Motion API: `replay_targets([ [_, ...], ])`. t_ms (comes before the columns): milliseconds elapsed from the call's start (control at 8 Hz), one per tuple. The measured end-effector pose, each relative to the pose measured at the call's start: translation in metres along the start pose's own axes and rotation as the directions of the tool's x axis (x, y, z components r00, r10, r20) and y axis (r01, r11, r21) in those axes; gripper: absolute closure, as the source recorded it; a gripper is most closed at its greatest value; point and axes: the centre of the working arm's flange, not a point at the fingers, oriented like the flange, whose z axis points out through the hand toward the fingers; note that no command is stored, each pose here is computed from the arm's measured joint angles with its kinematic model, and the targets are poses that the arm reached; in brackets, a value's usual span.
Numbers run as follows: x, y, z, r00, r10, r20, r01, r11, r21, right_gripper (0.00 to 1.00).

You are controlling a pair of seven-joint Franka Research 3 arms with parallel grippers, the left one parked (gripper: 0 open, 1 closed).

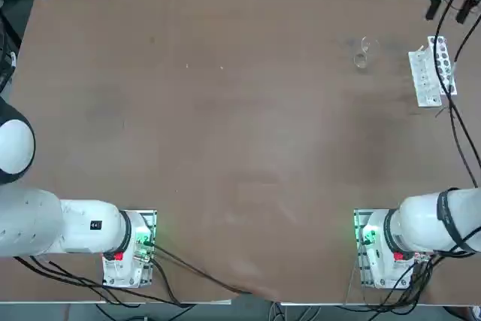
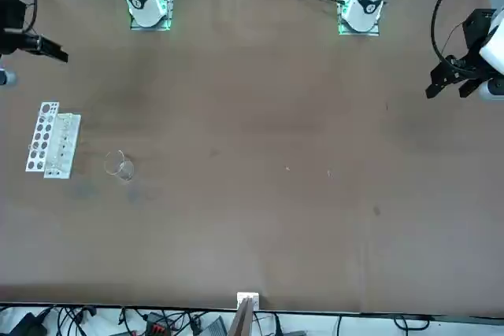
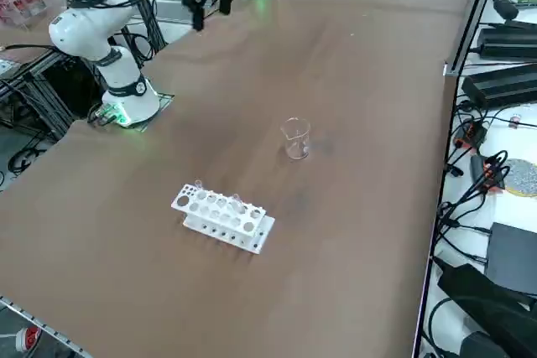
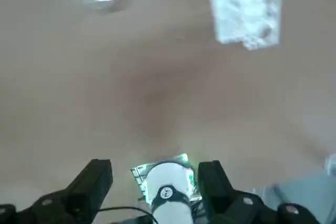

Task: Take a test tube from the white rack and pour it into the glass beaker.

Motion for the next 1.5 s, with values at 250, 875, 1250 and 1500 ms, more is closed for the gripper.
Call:
replay_targets([
  [250,0.036,0.009,0.043,0.964,0.265,-0.007,-0.264,0.957,-0.116,0.00],
  [875,0.087,0.004,0.140,0.620,0.647,-0.444,-0.760,0.634,-0.138,0.00],
  [1250,0.093,-0.005,0.212,0.318,0.621,-0.716,-0.889,0.458,0.003,0.00],
  [1500,0.106,-0.016,0.261,0.123,0.536,-0.835,-0.910,0.397,0.122,0.00],
])
